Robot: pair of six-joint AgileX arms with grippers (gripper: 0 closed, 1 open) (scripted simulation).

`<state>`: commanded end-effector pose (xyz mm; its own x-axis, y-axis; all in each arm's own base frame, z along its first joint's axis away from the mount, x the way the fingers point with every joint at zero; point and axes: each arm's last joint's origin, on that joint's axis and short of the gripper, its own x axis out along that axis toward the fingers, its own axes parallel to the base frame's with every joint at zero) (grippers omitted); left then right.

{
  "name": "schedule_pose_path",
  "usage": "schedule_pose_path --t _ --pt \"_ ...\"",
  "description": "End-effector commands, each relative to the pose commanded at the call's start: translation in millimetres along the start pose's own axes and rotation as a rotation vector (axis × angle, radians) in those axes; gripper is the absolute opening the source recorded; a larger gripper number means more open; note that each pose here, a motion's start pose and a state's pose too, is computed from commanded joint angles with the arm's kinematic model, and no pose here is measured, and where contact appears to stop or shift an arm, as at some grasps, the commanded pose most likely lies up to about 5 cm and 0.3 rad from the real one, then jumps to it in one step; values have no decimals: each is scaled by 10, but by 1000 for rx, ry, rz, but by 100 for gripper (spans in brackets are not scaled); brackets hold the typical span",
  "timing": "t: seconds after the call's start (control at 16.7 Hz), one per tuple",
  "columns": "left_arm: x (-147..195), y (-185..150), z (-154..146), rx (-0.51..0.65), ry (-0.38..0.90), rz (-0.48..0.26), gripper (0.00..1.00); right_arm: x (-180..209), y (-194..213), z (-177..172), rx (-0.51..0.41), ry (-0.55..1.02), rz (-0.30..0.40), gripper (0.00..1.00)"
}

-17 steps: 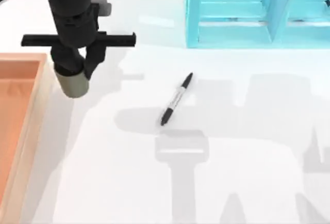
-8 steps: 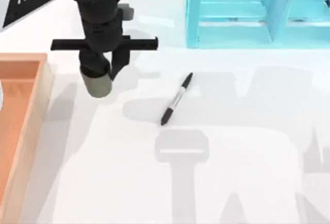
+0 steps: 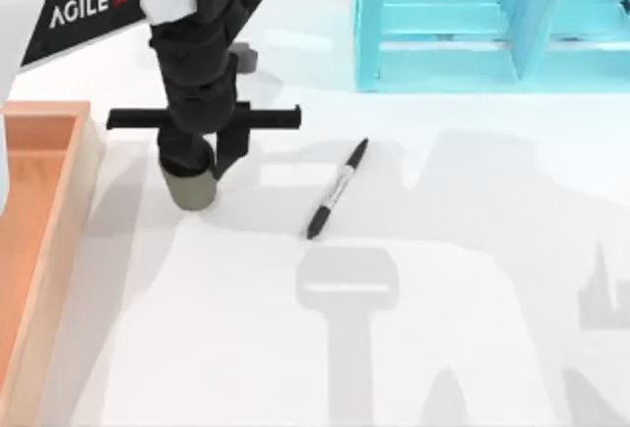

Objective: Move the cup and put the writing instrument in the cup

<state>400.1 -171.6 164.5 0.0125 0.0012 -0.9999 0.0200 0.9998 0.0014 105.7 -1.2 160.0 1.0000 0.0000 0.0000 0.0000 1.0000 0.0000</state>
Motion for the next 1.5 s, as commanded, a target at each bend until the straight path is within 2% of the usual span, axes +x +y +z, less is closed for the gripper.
schedule_pose_path --t 0.18,0.96,1.5 --pt "0 0 0 0 0 0 0 0 0 0 0 0 0 100" --pt "0 0 0 0 0 0 98 0 0 0 0 0 0 100" --pt "-1 -13 -5 3 0 -1 100 0 0 0 0 0 0 100"
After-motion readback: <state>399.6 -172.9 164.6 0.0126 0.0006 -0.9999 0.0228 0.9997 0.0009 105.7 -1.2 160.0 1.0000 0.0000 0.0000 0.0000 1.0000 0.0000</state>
